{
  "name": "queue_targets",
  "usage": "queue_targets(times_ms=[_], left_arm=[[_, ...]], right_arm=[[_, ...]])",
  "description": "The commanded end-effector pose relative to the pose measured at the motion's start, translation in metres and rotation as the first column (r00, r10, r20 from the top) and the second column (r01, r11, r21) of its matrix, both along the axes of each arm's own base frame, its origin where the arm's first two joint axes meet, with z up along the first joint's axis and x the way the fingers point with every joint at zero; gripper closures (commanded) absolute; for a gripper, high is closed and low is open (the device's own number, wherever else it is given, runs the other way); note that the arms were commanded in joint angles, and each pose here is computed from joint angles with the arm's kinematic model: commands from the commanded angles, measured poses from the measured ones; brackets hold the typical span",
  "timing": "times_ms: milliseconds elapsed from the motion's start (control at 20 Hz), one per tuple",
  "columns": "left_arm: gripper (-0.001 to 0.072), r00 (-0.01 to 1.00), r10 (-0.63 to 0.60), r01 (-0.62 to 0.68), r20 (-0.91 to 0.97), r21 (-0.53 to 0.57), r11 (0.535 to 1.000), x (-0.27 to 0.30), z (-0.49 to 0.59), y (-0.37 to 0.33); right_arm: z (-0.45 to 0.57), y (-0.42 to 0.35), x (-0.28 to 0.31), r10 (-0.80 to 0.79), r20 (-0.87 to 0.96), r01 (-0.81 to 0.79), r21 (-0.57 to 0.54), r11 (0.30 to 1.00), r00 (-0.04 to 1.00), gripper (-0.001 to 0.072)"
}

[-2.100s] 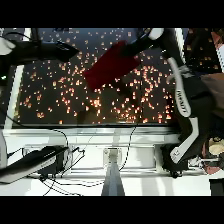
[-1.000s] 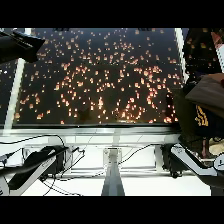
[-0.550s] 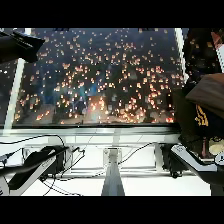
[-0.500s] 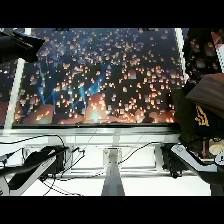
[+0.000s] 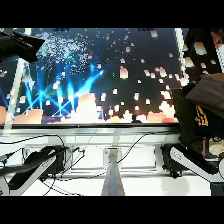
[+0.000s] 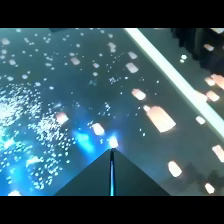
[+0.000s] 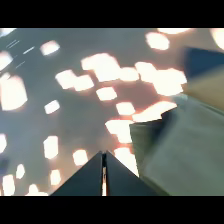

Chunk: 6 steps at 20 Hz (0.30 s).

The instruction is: Fold the clothes and pants, and hang the long-sleeved shirts on hangers.

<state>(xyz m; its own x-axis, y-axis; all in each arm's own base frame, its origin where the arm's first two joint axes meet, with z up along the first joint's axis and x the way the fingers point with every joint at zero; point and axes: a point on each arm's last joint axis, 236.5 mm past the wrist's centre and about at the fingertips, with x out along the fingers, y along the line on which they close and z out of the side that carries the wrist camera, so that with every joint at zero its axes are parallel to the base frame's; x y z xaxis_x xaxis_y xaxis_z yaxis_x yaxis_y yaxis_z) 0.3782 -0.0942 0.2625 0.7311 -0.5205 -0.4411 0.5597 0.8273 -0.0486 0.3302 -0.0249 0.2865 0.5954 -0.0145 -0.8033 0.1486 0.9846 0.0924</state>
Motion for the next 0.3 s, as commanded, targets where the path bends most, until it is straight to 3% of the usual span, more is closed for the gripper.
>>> queue_targets(times_ms=[0,250], left_arm=[[0.0690,1.000,0.001,-0.001,0.000,0.000,1.000,0.000,0.000,0.000],[0.0690,1.000,0.001,-0.001,0.001,0.000,1.000,0.000,0.000,0.000]], right_arm=[[-0.015,0.080,0.020,0.231,-0.034,-0.234,-0.147,0.961,0.972,0.0700],[-0.045,0.165,0.018,0.437,-0.113,-0.450,-0.135,0.883,0.892,0.0699]])
